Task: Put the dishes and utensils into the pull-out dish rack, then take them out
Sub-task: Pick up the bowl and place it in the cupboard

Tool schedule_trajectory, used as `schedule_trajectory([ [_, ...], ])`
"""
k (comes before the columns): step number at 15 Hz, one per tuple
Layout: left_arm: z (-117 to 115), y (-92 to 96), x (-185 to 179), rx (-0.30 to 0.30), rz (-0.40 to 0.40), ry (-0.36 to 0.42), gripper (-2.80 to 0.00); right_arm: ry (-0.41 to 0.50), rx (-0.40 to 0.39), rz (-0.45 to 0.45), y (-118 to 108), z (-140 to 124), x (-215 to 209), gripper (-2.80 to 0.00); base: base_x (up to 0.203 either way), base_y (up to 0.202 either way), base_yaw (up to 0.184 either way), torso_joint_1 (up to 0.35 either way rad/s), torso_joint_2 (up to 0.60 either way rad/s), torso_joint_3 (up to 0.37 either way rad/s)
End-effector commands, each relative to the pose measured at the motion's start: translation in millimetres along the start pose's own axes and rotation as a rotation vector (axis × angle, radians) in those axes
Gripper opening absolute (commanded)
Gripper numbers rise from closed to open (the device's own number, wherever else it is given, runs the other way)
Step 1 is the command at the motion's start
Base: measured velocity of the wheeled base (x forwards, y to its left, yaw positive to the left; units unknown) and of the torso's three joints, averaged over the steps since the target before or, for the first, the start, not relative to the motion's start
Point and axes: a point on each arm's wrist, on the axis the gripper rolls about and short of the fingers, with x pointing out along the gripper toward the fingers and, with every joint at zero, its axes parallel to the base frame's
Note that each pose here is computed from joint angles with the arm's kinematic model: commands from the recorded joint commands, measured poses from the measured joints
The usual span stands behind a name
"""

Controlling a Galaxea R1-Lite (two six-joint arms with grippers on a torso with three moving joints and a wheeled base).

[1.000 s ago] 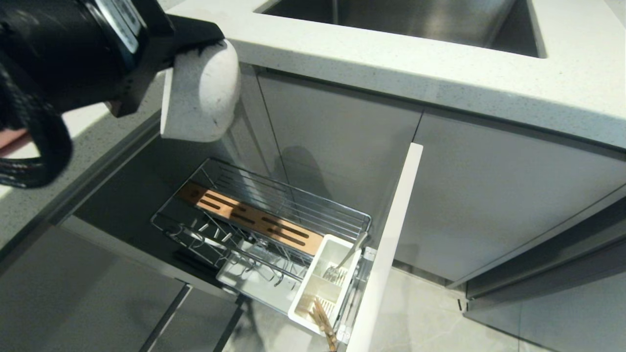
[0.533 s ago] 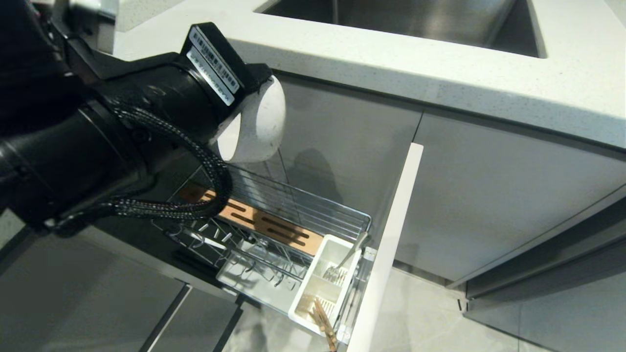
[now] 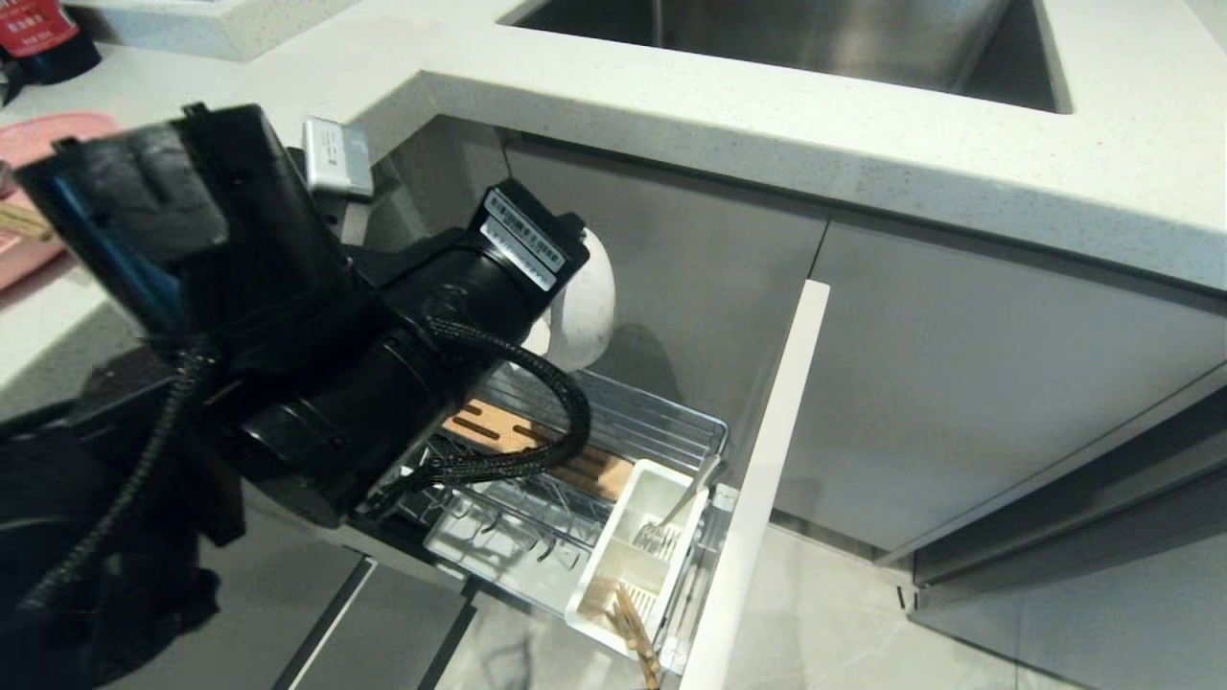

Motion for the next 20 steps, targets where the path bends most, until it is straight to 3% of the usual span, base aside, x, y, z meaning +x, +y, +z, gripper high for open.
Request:
schedule_trajectory([
  [1,-25.6,11.1,14.7,0.014,0.038,0.014,-2.80,0.000,0.000,0.001,0.0,0.0,0.0,-2.80,0.000,0.000,0.000,0.000,0.00,0.000],
  [5,-59.0,29.2,28.4,0.010,0.077,-0.032,-2.80,0.000,0.000,0.000,0.0,0.0,0.0,-2.80,0.000,0.000,0.000,0.000,0.00,0.000],
  [8,-75.1,39.0,32.3,-0.010,0.042,-0.092,-2.80,0.000,0.000,0.001,0.0,0.0,0.0,-2.80,0.000,0.000,0.000,0.000,0.00,0.000],
  [14,-105.4,60.1,38.5,0.071,0.053,-0.125,-2.80,0.000,0.000,0.001,0.0,0.0,0.0,-2.80,0.000,0.000,0.000,0.000,0.00,0.000],
  [20,-116.2,84.0,47.0,0.094,0.107,-0.121,-2.80,0.000,0.000,0.000,0.0,0.0,0.0,-2.80,0.000,0.000,0.000,0.000,0.00,0.000],
])
